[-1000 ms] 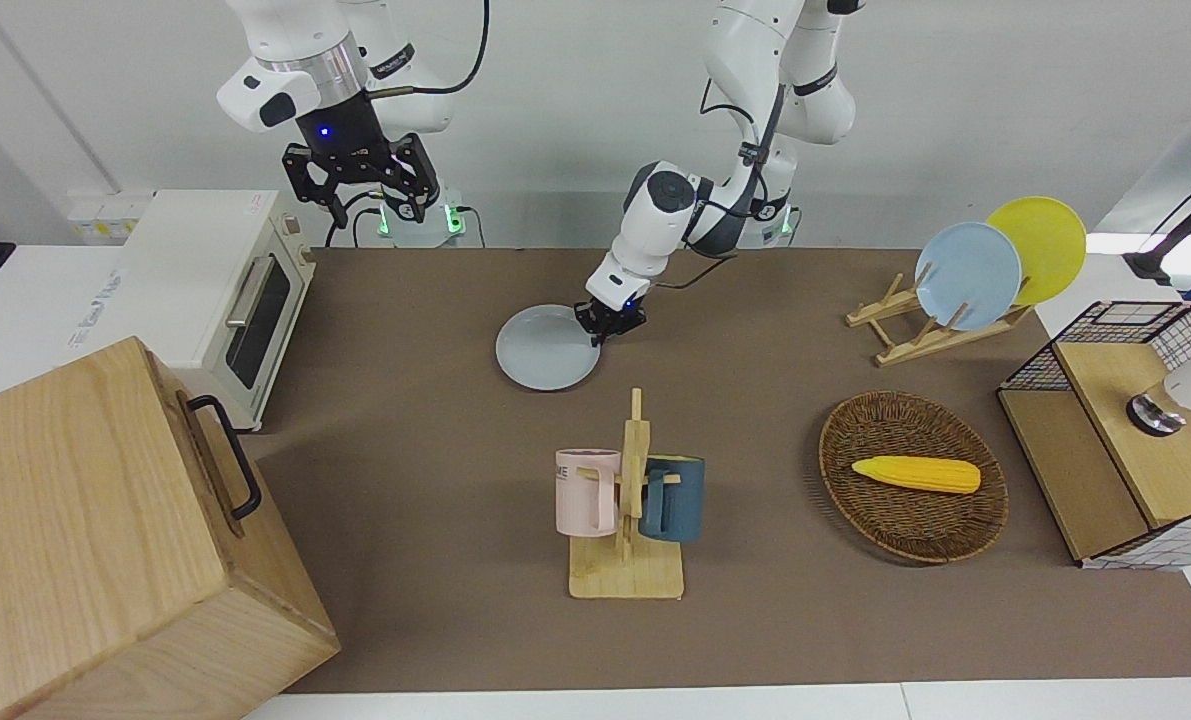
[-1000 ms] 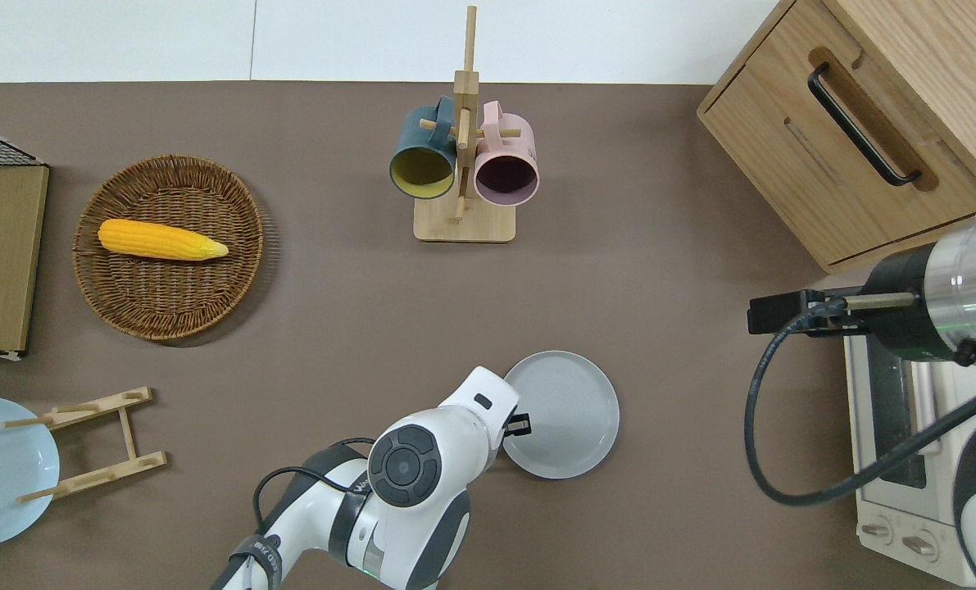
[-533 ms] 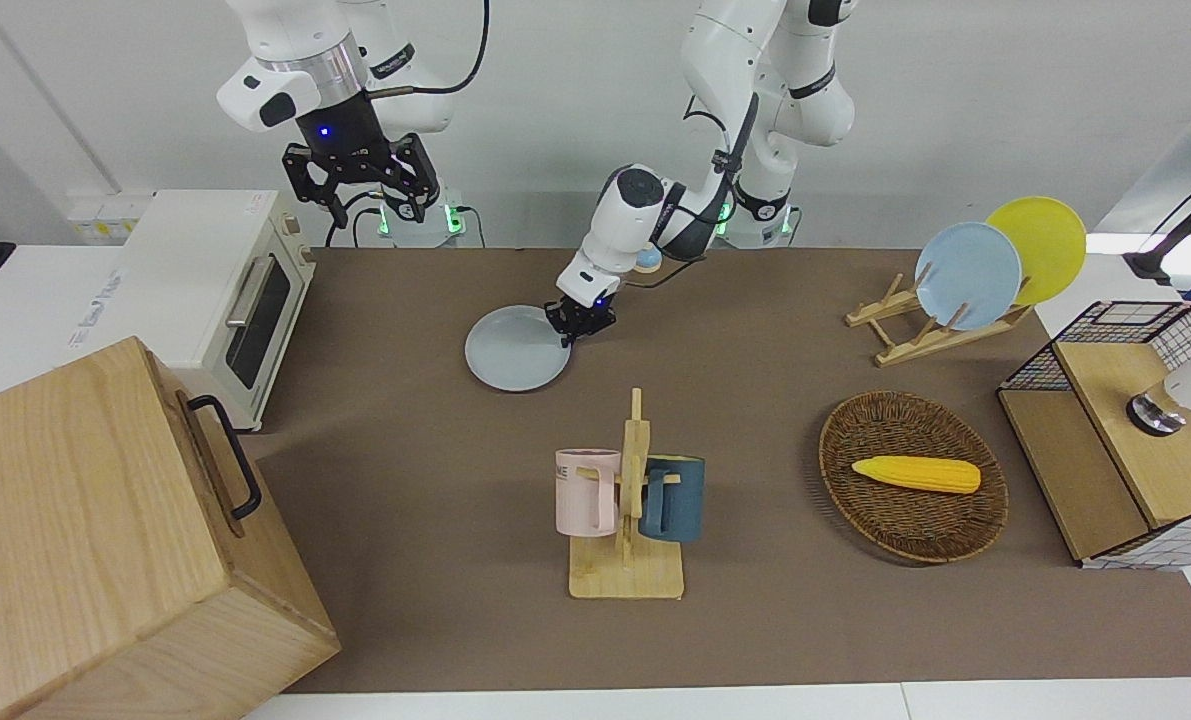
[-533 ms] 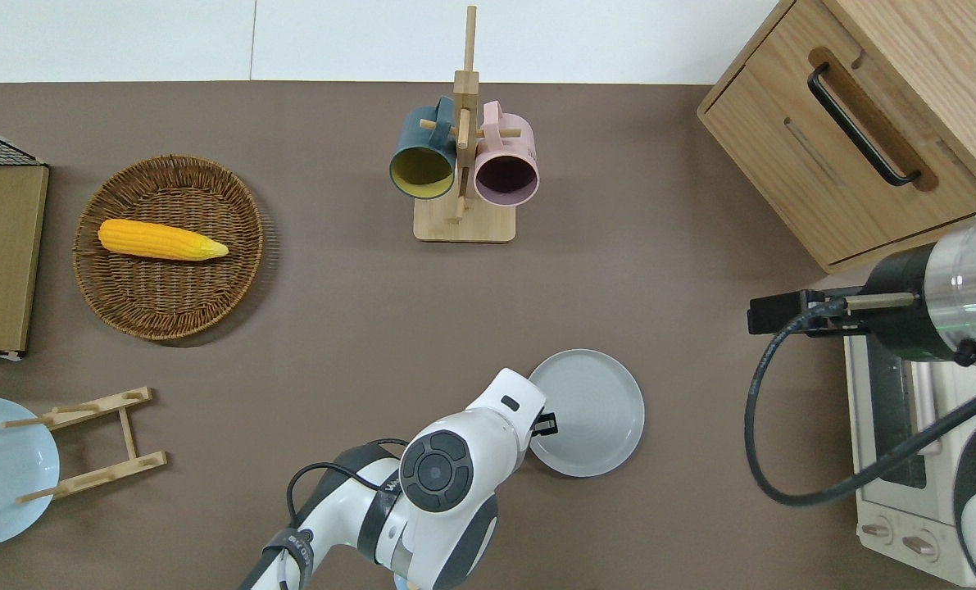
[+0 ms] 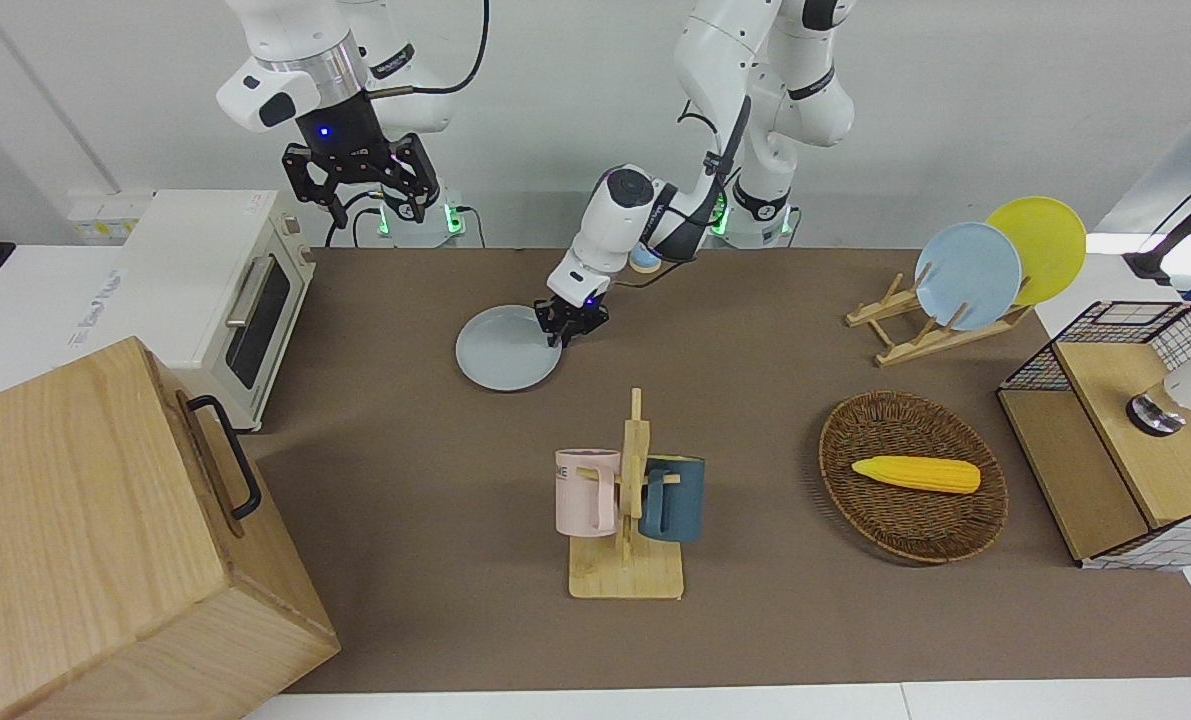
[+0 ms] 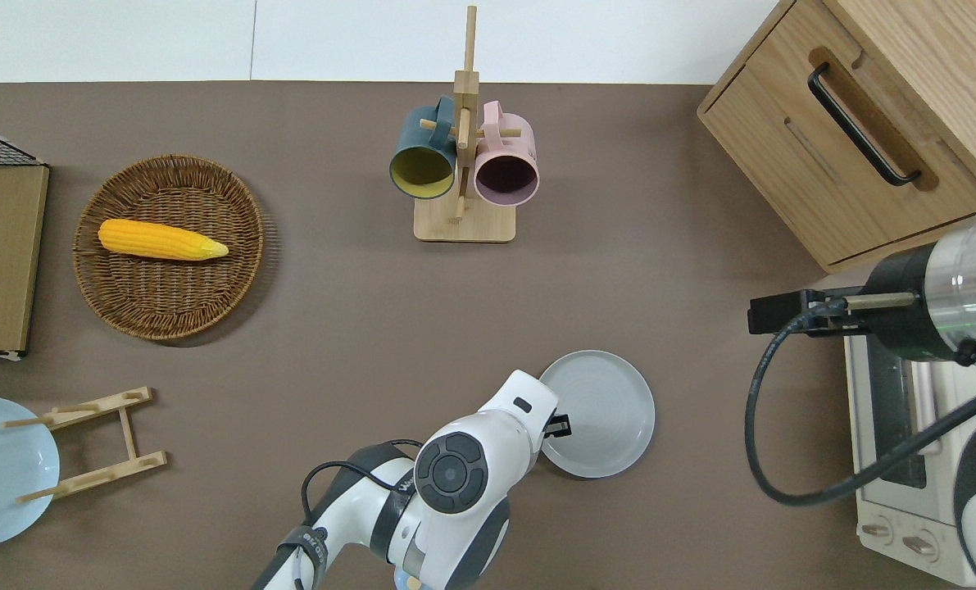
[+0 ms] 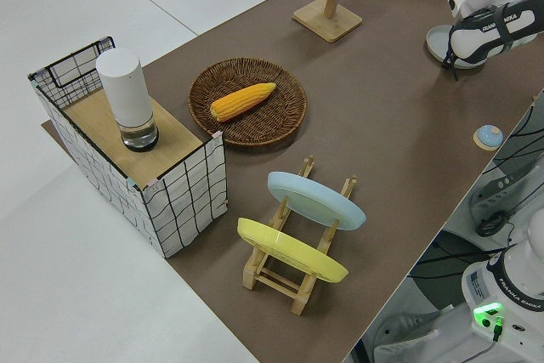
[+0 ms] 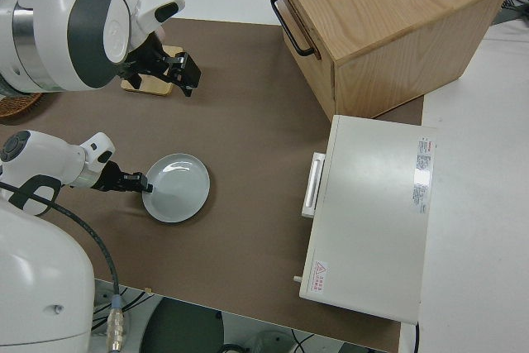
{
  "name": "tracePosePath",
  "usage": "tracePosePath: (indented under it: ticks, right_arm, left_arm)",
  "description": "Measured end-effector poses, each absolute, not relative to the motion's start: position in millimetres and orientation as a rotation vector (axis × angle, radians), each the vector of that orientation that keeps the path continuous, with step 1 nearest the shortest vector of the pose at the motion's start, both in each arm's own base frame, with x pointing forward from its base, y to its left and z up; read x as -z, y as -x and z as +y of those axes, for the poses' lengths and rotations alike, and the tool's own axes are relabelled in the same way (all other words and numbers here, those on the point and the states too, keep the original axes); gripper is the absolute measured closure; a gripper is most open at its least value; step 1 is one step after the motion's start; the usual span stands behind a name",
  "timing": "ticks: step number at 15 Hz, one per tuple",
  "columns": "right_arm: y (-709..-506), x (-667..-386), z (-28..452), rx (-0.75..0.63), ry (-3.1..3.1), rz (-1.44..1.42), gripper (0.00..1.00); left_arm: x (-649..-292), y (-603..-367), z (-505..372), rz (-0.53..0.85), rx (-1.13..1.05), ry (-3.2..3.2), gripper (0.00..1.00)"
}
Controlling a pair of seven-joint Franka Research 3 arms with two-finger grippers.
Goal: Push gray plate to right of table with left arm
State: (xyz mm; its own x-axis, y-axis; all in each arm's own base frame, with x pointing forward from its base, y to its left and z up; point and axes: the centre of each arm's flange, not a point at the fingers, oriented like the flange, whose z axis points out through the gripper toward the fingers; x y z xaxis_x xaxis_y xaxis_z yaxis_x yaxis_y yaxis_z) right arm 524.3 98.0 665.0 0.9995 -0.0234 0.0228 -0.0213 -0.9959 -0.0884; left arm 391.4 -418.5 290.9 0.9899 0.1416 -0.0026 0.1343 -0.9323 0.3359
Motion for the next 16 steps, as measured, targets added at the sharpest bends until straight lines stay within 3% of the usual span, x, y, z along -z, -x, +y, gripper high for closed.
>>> tracePosePath:
  ticks: [7,12,16]
  right_arm:
    - [-524.3,-665.0,98.0,0.036,3.053,0.034,0.00]
    - [-524.2,-665.0,98.0,0.036,3.053,0.034,0.00]
    - [-524.2,-665.0,98.0,0.036,3.053,0.034,0.00]
  left_arm:
    - [-301.7,-393.1,-424.3,0.206,-0.041,-2.774,0.02]
    - [-321.2,-401.7,-408.6,0.217,0.012,-2.795,0.00]
    - [-339.1,-429.0,-361.0,0.168,0.078,-2.841,0.00]
